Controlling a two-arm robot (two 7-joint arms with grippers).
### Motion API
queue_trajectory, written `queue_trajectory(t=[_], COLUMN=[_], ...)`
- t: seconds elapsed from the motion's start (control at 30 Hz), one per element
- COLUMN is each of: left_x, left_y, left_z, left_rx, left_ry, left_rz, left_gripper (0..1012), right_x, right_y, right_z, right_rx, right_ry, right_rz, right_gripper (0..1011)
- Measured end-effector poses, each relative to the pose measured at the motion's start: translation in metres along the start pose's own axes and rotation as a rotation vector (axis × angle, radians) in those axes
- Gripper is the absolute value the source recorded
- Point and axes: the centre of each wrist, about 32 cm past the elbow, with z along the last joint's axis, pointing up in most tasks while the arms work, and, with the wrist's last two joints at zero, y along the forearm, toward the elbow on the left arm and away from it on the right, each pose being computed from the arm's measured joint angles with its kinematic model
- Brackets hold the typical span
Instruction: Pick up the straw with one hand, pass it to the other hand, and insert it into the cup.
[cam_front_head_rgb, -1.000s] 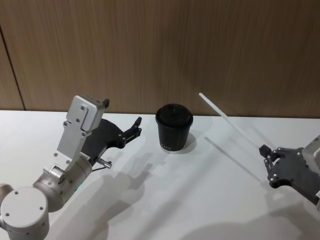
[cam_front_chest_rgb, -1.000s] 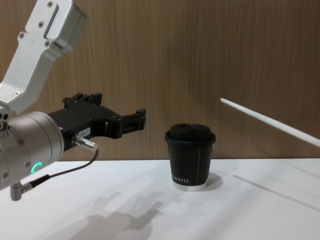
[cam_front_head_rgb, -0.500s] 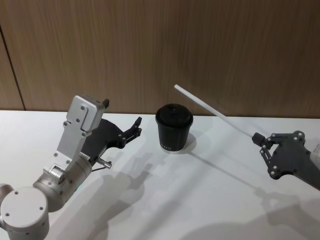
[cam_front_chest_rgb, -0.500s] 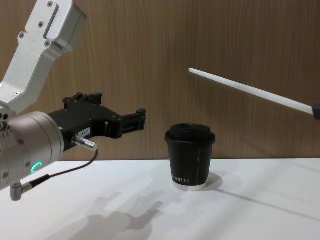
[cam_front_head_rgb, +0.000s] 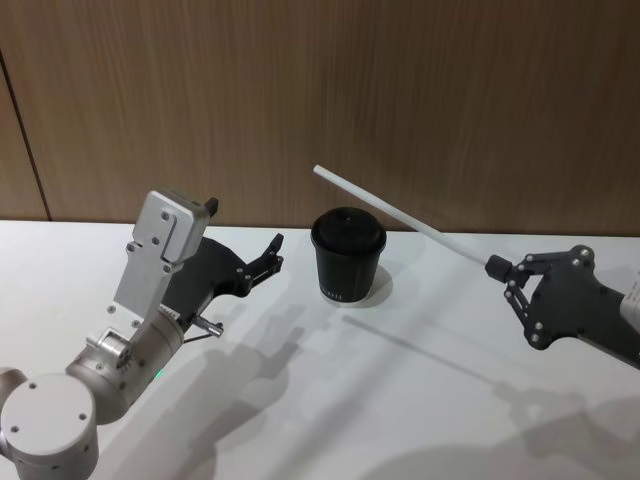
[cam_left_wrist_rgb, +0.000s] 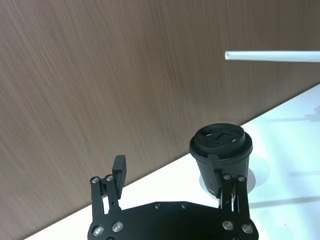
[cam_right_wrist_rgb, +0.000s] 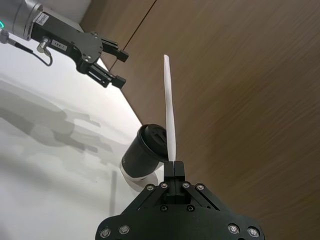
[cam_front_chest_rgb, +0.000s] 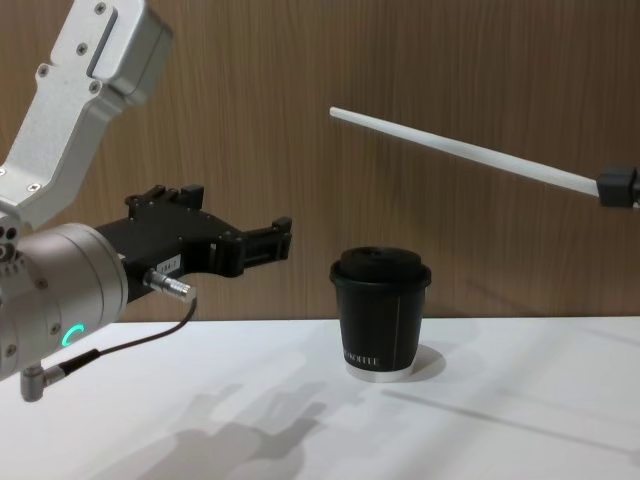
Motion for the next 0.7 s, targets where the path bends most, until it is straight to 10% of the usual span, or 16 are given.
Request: queue_trajectory(t=[0.7], left_x=[0.0000], left_y=[0.0000], left_z=[0.0000], left_rx=[0.000], left_ry=[0.000], left_rz=[0.000], left_gripper=[1003], right_x=[-0.0001], right_y=[0.0065], right_z=[0.0062], right_rx=[0.037], right_ry=[0.024], right_rz=[0.032], right_gripper=[0])
